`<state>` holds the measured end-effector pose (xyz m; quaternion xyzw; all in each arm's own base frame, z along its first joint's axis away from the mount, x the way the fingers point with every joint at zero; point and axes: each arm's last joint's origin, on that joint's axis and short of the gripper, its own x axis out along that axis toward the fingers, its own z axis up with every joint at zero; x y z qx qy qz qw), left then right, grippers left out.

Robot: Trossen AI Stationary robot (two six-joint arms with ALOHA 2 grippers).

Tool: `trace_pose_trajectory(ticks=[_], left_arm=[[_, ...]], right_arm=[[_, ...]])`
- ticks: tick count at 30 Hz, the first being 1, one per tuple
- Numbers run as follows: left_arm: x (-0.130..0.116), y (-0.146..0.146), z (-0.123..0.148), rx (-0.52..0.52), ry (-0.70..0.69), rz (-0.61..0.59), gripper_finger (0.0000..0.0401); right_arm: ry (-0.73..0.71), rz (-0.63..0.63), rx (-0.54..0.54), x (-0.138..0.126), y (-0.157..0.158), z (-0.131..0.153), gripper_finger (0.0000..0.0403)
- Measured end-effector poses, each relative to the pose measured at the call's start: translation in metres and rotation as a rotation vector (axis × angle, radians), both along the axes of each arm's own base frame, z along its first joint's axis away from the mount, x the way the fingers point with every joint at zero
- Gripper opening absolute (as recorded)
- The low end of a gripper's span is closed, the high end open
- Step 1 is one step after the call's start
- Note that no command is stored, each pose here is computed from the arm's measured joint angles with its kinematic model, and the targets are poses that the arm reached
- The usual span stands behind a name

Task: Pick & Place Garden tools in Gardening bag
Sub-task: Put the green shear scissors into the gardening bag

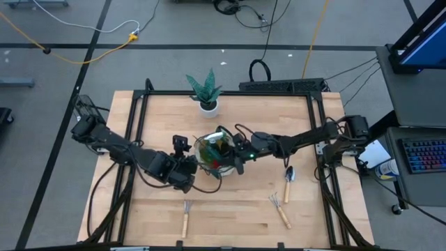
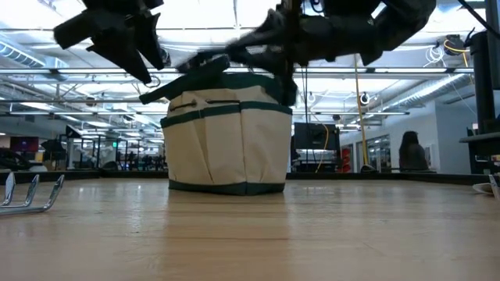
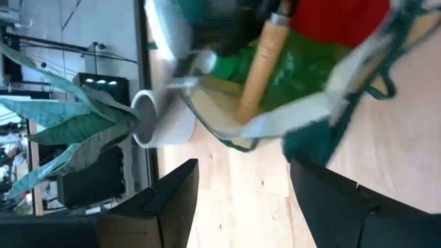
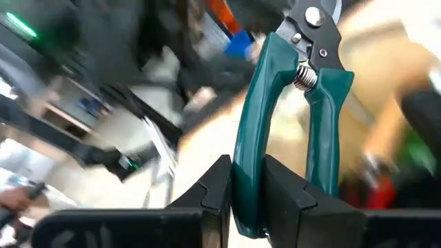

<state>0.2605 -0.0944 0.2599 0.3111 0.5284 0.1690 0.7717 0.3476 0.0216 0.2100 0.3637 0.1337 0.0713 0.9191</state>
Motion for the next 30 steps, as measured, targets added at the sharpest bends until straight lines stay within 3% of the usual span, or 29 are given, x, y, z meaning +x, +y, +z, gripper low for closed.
trace_pose_trajectory(ticks=[4,12,22,25,30], left_arm=[[0.008,0.004,0.002,0.023,-0.038,-0.020,0.0237],[0.034,0.000,0.012,0.061,-0.146,-0.221,0.0237],[0.050,0.029,0.012,-0.121,-0.126,-0.298,0.0235],[0.051,0.032,0.012,-0.138,-0.105,-0.337,0.0216],[0.052,0.039,0.012,-0.126,-0.092,-0.339,0.0153]], right_arm=[[0.044,0.006,-0.020,-0.002,0.000,-0.004,0.0050],[0.053,0.006,-0.031,-0.002,0.000,-0.005,0.0050],[0.051,0.010,-0.044,-0.002,0.000,-0.005,0.0050],[0.051,0.011,-0.046,-0.002,0.000,-0.005,0.0050],[0.051,0.012,-0.049,-0.002,0.000,-0.005,0.0050]])
